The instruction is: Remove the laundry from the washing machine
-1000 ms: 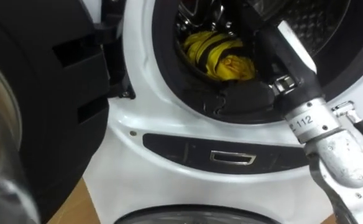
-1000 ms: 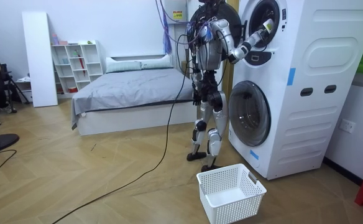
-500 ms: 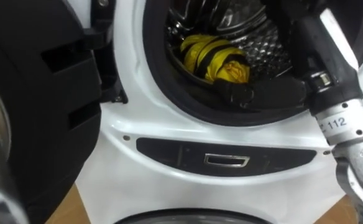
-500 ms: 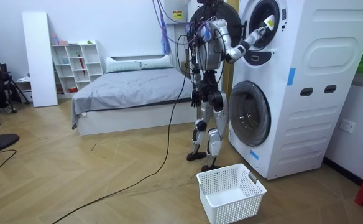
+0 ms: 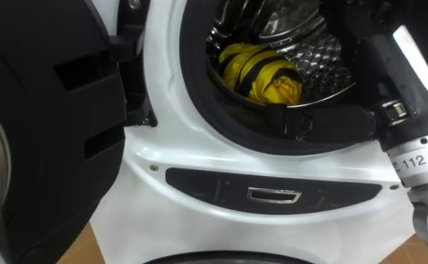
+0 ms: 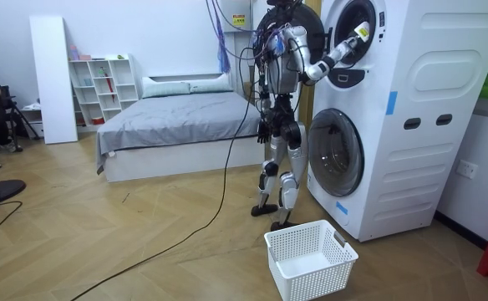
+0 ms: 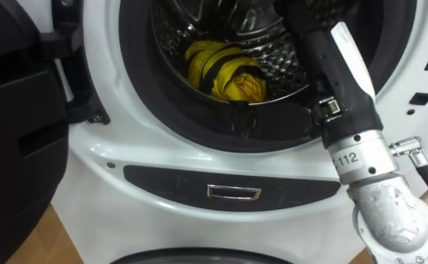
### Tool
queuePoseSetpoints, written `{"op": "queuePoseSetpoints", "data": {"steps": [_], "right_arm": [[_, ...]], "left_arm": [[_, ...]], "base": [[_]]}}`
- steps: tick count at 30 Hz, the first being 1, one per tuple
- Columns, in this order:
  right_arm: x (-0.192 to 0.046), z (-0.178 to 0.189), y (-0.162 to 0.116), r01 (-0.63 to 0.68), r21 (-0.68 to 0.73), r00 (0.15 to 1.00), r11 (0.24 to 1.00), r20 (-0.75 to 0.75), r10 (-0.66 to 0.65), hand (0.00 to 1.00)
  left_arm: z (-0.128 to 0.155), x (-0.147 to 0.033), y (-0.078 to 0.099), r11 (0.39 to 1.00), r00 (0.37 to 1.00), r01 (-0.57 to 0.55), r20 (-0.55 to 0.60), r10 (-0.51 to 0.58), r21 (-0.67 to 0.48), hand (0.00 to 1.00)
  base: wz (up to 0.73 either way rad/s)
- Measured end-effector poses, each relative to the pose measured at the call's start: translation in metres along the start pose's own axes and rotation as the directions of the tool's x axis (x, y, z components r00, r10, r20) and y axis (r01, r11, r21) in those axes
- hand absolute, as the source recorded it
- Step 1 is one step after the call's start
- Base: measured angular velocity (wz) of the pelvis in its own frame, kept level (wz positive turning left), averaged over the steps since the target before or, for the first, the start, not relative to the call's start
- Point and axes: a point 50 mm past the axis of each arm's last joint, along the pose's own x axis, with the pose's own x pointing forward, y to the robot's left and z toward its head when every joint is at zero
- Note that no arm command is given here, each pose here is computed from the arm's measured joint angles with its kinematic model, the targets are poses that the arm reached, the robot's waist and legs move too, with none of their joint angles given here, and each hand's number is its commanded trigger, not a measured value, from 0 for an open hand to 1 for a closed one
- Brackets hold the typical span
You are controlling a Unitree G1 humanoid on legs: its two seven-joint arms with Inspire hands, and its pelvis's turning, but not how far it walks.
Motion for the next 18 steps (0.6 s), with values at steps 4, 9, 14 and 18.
{"op": "queuePoseSetpoints", "data": {"steps": [4, 9, 14, 18], "right_arm": [[0.001, -0.002, 0.002, -0.056, -0.064, 0.998, 0.996, -0.024, 0.055, 0.00], [0.005, -0.009, 0.003, -0.129, -0.123, 0.989, 0.984, -0.084, 0.119, 0.00], [0.018, -0.016, 0.001, -0.164, -0.128, 0.982, 0.978, -0.117, 0.149, 0.00], [0.035, -0.024, -0.001, -0.195, -0.143, 0.972, 0.970, -0.160, 0.172, 0.00]], "left_arm": [[0.002, 0.000, -0.001, 1.000, 1.000, 0.007, 0.004, -0.007, 0.001, 0.00], [0.000, 0.000, 0.002, 1.000, 1.000, 0.001, -0.003, -0.001, 0.005, 0.00], [-0.004, 0.000, 0.001, 1.000, 1.000, 0.017, -0.026, -0.017, 0.025, 0.00], [0.004, 0.001, 0.003, 0.999, 1.000, 0.007, -0.006, -0.007, 0.048, 0.00]], "base": [[0.00], [0.00], [-0.03], [0.00]]}}
